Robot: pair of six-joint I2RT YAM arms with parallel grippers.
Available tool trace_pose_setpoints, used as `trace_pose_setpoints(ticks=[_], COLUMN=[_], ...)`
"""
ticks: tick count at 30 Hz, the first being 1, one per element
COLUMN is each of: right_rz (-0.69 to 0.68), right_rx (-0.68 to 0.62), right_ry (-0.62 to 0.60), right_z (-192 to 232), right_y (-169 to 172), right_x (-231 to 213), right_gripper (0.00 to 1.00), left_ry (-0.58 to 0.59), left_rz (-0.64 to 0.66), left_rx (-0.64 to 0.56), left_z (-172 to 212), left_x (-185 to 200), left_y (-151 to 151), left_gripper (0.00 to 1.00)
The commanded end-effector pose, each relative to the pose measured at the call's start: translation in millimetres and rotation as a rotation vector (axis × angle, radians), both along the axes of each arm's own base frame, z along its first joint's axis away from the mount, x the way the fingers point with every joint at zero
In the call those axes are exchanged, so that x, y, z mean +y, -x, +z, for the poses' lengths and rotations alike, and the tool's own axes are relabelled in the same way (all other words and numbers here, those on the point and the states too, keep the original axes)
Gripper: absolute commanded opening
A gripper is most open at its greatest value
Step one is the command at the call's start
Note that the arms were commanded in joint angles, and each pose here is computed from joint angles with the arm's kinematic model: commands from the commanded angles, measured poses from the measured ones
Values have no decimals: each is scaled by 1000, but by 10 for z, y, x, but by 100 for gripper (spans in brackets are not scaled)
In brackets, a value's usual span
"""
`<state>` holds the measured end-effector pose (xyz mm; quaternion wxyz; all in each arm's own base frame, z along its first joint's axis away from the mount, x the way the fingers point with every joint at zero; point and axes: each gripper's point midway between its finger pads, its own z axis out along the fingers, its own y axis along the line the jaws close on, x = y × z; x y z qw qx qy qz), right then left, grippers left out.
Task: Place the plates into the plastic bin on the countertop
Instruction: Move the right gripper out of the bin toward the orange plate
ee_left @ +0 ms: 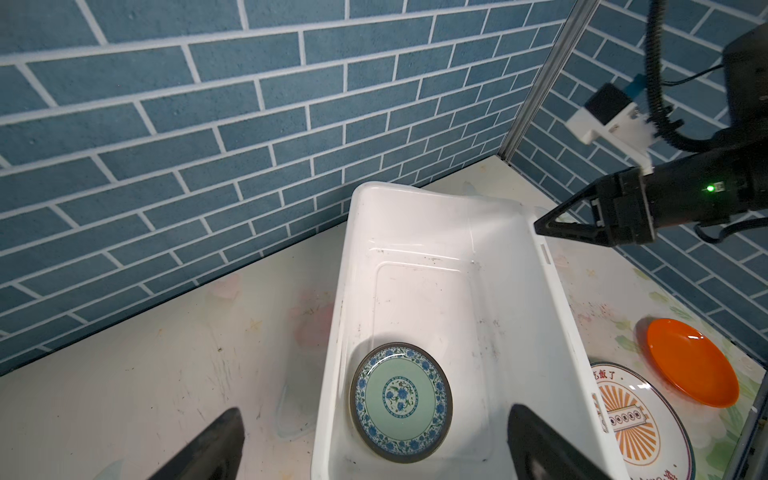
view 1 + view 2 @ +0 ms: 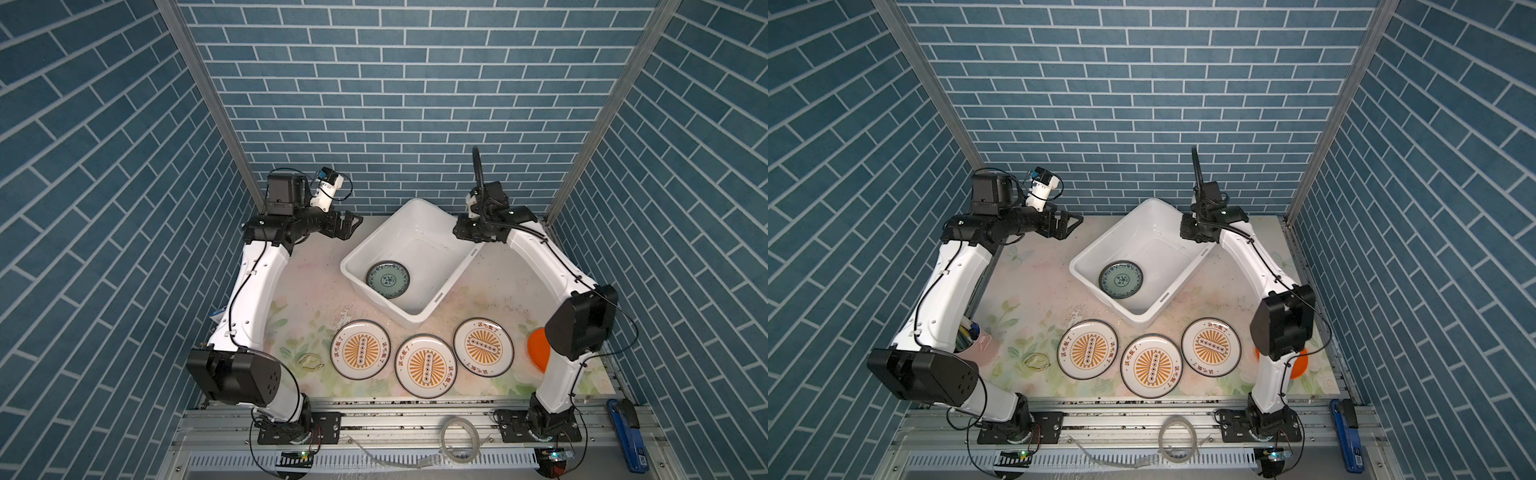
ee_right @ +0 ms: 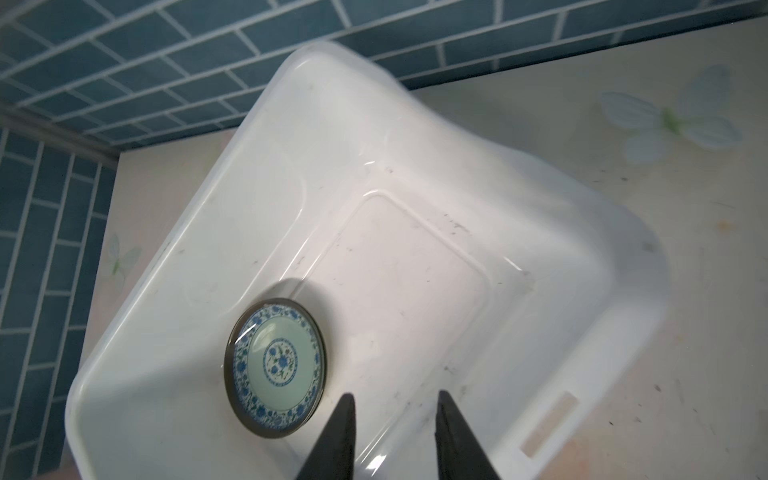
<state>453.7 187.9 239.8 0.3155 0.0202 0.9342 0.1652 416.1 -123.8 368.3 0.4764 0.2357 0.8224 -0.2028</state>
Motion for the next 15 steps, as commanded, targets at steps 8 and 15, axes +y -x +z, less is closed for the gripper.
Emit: trace_pose_setpoints(ticks=[8,15], right_rz=[-633,-865], right_rx=[160,216], right_ry=[90,63], right_z=[-635,-1006], right_y=[834,1409], right_x=[-1597,-2105], right_gripper=[50,52], left_ry=[1,5], left_rz=[-20,-26], left_rx=[-10,-7], left_z=[76,79], left_x=[-35,-52], left_y=[45,85], left_gripper=[99,99])
